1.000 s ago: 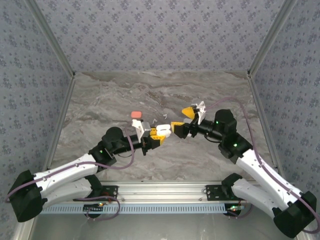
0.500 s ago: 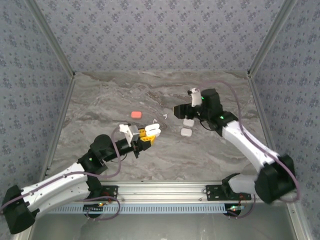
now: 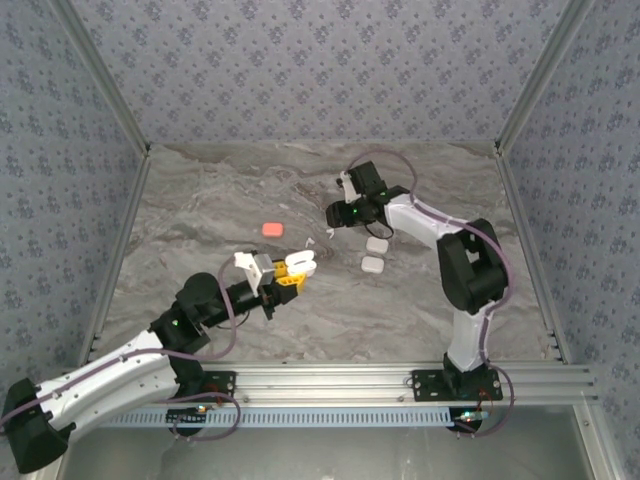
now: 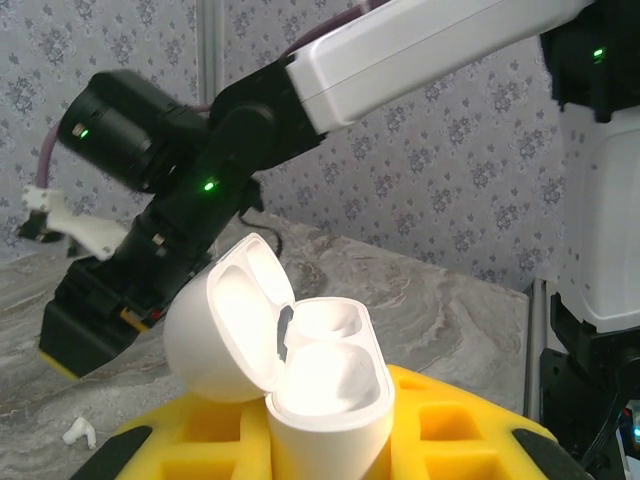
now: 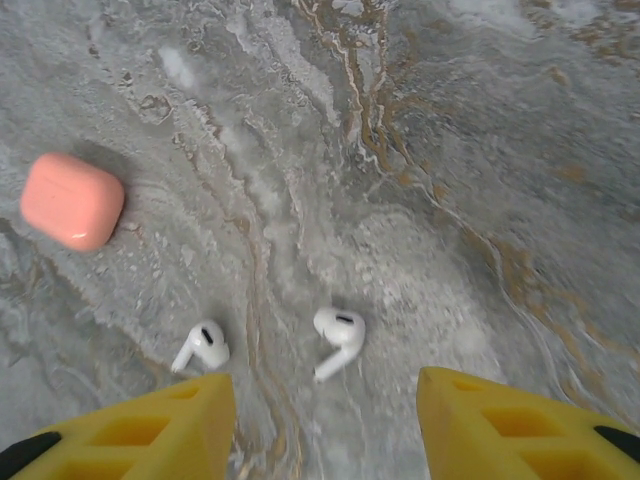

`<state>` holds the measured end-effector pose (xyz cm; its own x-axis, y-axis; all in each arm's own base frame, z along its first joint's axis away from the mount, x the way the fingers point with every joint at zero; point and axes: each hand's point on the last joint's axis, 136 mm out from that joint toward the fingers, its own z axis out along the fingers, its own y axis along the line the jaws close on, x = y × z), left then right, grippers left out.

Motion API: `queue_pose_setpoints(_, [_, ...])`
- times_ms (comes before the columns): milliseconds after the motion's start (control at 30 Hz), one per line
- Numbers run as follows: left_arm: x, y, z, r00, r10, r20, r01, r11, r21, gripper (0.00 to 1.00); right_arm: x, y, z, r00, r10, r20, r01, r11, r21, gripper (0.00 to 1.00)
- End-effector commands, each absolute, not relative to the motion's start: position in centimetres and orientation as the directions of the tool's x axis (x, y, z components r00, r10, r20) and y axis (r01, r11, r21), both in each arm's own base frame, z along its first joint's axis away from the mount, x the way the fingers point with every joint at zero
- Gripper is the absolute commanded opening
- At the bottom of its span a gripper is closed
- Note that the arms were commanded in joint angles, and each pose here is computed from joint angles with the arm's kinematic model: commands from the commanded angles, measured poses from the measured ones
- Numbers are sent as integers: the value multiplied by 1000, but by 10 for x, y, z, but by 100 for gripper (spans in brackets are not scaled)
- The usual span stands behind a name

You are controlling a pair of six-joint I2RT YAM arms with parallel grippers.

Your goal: Insert the wireless bluetooth earbuds into the charging case

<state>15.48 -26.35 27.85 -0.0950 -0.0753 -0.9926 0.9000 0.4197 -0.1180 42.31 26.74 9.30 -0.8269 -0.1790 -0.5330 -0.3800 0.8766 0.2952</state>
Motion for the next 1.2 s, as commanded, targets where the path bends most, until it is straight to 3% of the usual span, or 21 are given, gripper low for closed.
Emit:
queue_pose_setpoints(0, [154, -260, 283, -93, -97, -991, 896, 426, -126, 0, 430, 271, 75, -851, -192, -488, -359, 892, 275, 52])
queue_pose_setpoints(433, [153, -256, 283, -94, -98, -991, 889, 439, -128, 0, 429, 291, 25, -893, -223, -392, -348, 893, 286, 45])
queue_pose_setpoints(1167, [155, -253, 282, -98, -96, -991, 882, 453, -131, 0, 408, 282, 17, -898, -254, -359, -354, 902, 247, 34])
